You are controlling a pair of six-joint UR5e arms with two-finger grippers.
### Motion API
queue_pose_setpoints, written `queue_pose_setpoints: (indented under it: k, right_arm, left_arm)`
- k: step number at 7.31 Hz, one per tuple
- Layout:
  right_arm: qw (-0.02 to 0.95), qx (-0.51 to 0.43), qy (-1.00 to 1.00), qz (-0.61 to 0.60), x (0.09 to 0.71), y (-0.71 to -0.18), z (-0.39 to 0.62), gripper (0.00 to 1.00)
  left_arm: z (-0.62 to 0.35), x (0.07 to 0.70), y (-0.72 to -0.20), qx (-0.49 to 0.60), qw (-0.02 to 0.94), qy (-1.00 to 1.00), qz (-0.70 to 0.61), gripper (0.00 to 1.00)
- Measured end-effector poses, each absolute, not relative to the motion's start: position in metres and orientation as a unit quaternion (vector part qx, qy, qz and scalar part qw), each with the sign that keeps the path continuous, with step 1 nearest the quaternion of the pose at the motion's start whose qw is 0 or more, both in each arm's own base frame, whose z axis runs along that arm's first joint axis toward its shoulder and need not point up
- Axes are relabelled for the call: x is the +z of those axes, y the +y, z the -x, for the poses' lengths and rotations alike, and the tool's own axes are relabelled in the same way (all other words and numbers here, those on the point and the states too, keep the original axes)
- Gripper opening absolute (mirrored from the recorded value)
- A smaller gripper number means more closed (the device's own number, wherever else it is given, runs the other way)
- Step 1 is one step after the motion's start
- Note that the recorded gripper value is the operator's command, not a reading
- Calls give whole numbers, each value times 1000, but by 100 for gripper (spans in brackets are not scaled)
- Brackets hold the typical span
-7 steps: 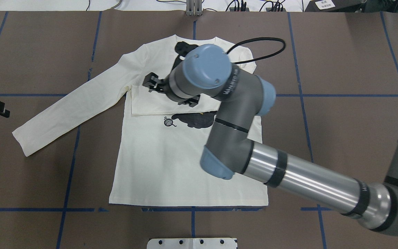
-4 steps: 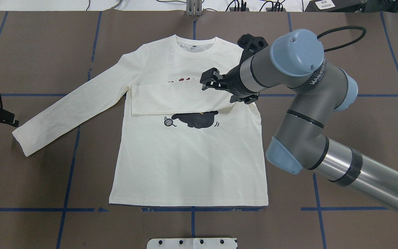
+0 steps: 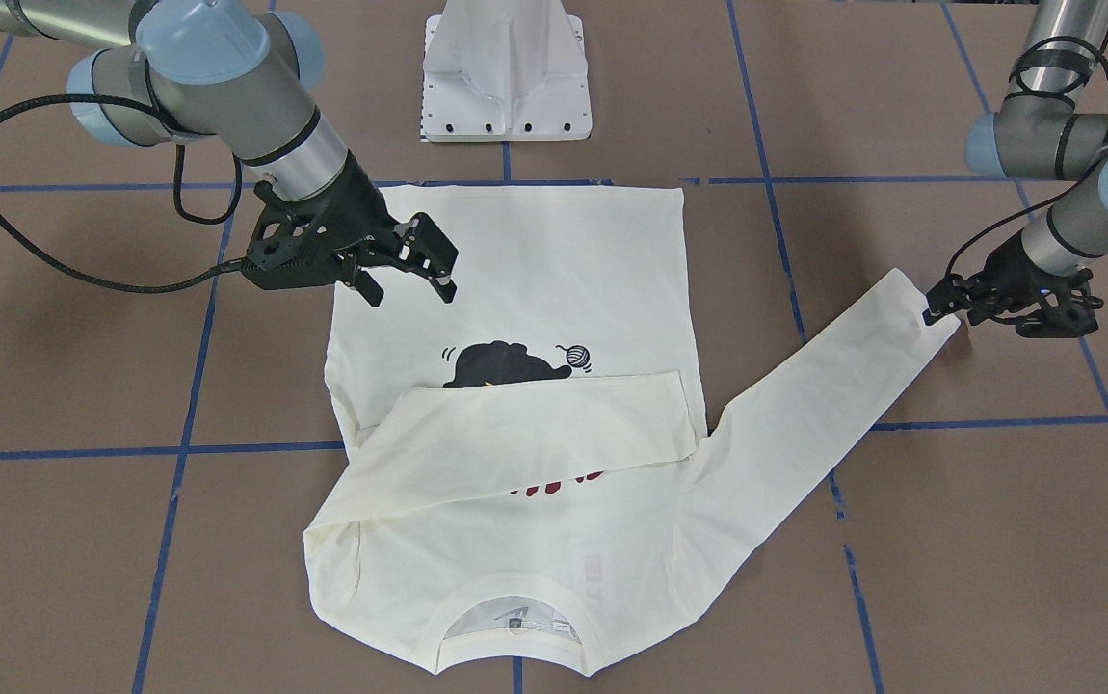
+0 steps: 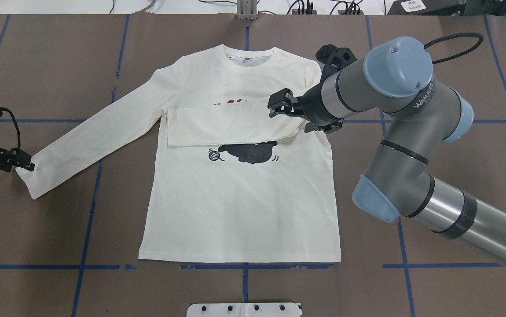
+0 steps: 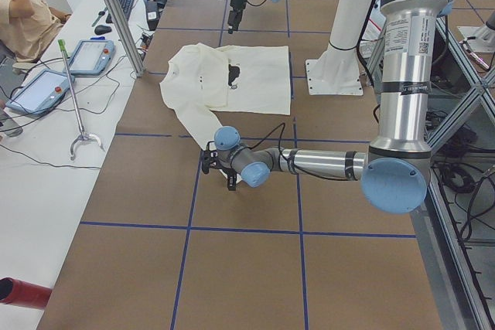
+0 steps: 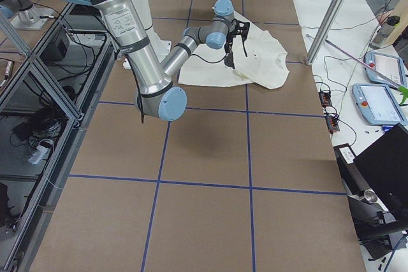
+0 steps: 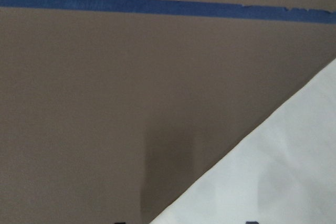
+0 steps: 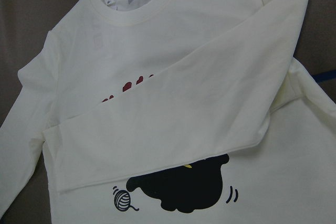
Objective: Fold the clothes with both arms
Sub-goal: 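Release the sleeve with the right gripper while the left gripper grasps the other cuff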
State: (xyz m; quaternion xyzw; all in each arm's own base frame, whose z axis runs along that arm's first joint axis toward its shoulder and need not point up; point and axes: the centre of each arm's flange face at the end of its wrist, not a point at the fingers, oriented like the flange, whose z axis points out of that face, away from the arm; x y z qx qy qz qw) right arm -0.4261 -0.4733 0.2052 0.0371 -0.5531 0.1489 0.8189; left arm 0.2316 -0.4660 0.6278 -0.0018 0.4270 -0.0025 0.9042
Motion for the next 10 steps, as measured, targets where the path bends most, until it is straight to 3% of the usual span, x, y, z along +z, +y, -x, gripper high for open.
queue_pose_setpoints:
  k: [1, 6, 10]
  right_arm:
    - [819, 149, -553, -37, 205, -473, 426, 100]
    - [819, 149, -553, -35, 207, -472, 424, 100]
    - [839, 114, -530, -41, 271, -492, 355, 100]
  left_arm:
    - [-233, 628, -465, -3, 905, 426, 3, 0]
    - [-238, 582, -464, 17, 885, 464, -2, 0]
    - [-278, 395, -510, -47, 824, 565, -6, 0]
